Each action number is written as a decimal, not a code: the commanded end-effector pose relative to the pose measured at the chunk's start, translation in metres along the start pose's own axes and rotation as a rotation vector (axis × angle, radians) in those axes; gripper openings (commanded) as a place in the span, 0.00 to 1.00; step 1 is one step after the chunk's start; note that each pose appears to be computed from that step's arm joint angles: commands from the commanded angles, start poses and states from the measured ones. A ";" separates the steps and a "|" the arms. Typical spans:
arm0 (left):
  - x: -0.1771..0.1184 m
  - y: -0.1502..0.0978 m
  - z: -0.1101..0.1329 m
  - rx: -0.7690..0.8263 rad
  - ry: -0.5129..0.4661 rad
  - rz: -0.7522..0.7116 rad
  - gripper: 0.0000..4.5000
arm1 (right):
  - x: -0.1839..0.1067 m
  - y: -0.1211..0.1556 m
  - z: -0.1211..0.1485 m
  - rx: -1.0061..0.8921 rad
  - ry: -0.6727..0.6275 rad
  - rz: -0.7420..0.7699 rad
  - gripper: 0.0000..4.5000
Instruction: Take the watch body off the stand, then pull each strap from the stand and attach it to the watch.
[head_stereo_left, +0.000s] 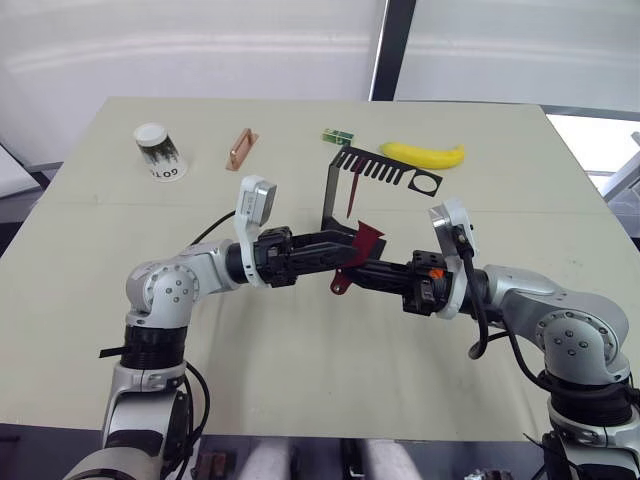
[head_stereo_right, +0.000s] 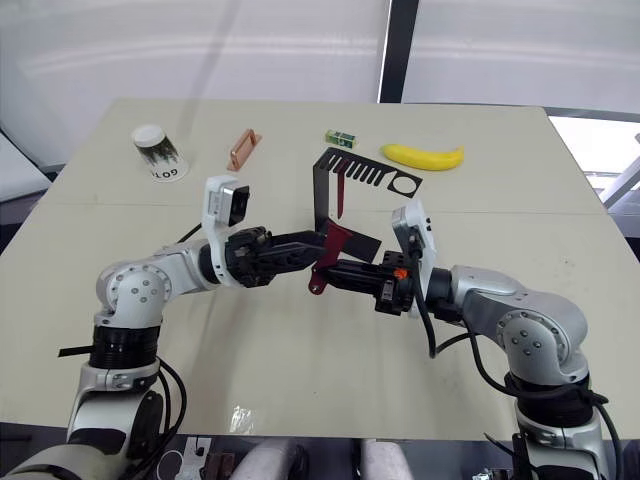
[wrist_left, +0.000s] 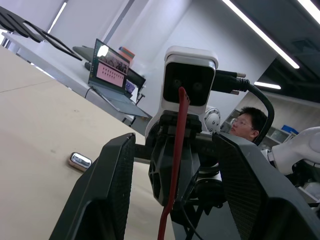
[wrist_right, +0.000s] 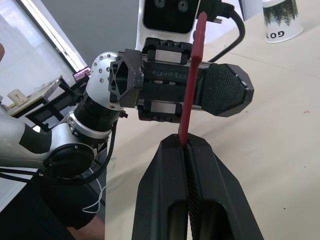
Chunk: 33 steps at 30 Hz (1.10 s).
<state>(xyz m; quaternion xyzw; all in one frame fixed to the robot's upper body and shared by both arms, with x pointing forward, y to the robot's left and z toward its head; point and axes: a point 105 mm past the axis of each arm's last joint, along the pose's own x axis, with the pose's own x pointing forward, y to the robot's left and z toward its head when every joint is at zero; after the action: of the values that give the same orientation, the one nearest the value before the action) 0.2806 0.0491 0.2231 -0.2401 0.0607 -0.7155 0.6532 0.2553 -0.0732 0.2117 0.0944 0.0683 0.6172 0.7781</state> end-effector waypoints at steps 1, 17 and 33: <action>0.007 -0.011 0.004 0.030 -0.011 -0.042 0.59 | -0.001 0.008 0.004 -0.022 0.002 0.034 0.00; 0.014 -0.011 0.002 0.026 -0.033 -0.047 0.32 | -0.001 0.010 0.004 -0.006 -0.007 0.042 0.00; 0.018 -0.011 0.003 0.022 -0.042 -0.056 0.32 | -0.001 0.010 0.005 0.000 -0.011 0.037 0.00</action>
<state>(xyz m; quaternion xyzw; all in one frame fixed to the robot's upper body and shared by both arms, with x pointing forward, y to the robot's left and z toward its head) 0.2765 0.0344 0.2268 -0.2504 0.0491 -0.7181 0.6474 0.2521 -0.0731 0.2136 0.1028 0.0706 0.6237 0.7716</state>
